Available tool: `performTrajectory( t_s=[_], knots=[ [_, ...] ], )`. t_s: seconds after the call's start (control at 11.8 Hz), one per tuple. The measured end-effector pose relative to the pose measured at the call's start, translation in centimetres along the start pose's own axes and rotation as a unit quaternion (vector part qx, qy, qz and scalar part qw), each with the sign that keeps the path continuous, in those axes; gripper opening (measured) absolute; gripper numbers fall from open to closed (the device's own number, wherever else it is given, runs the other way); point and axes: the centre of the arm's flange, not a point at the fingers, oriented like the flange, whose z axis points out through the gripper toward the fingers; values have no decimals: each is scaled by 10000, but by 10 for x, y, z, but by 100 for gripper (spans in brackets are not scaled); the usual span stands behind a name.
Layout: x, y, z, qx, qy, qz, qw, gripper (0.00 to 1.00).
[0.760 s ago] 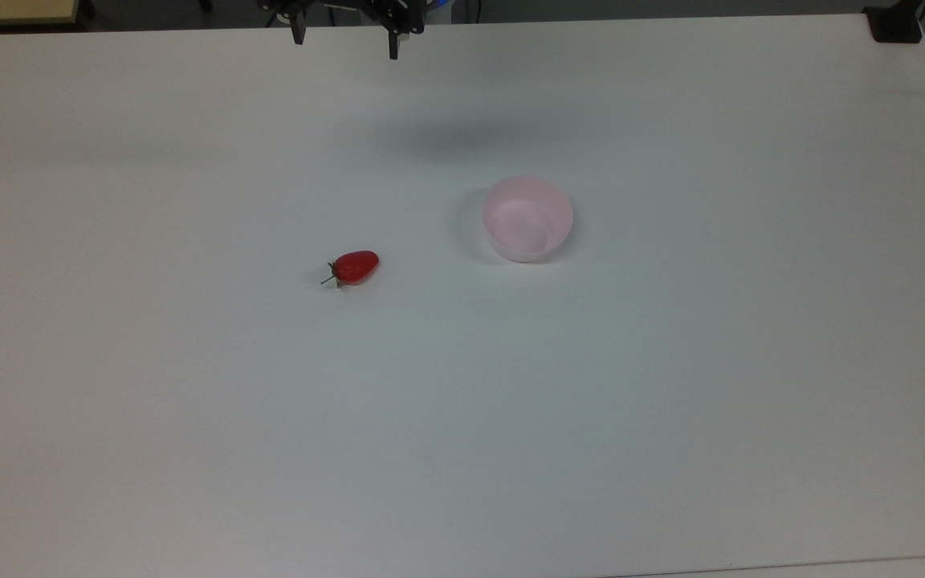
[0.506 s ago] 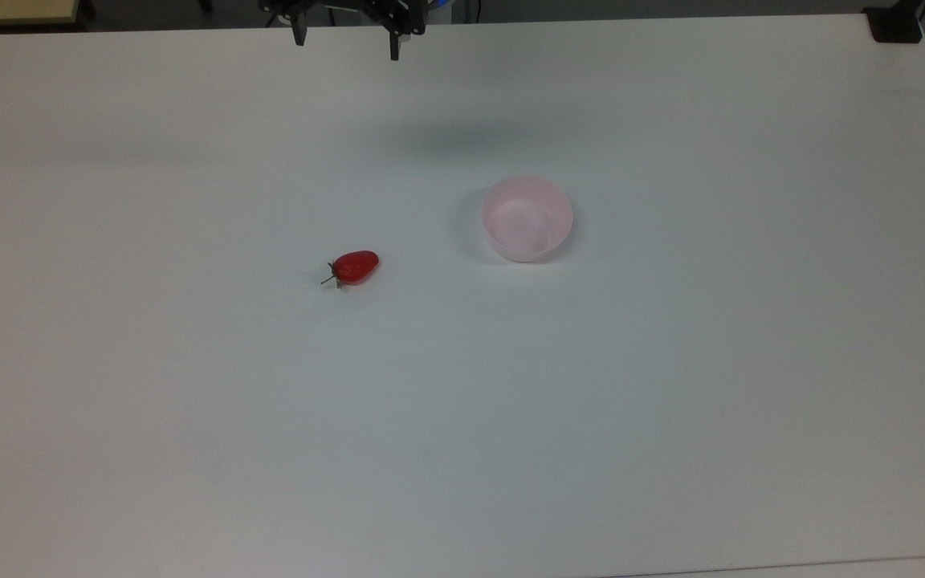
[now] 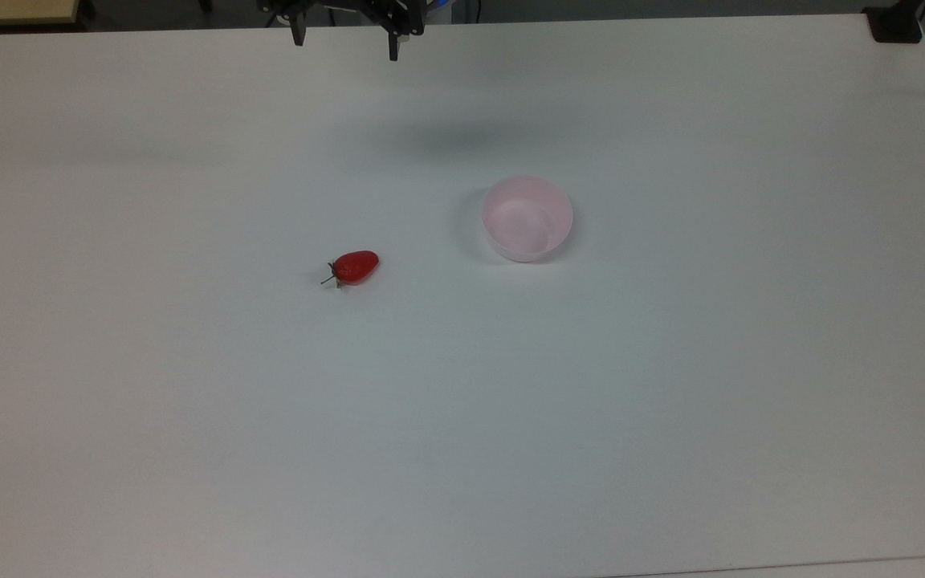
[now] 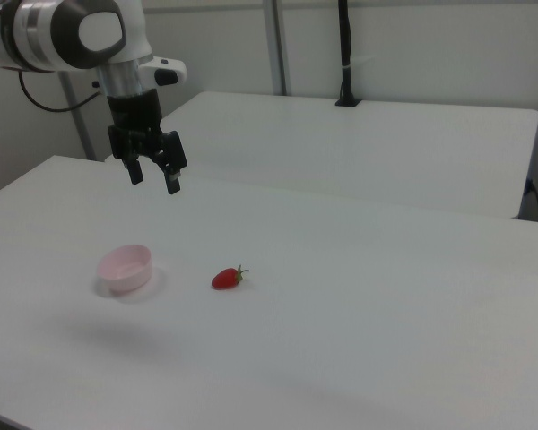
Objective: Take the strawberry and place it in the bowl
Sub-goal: 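Lower the open gripper down over the red strawberry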
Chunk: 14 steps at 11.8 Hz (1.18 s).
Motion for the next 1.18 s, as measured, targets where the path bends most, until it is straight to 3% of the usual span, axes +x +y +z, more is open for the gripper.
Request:
performTrajectory(
  t_s=[0.34, 0.76, 1.18],
  knots=[
    [15, 4, 22, -16, -192, 100, 9998, 100],
    [71, 31, 87, 41, -42, 986, 9951, 100],
    [118, 25, 176, 106, 73, 2198, 9755, 96]
  ],
)
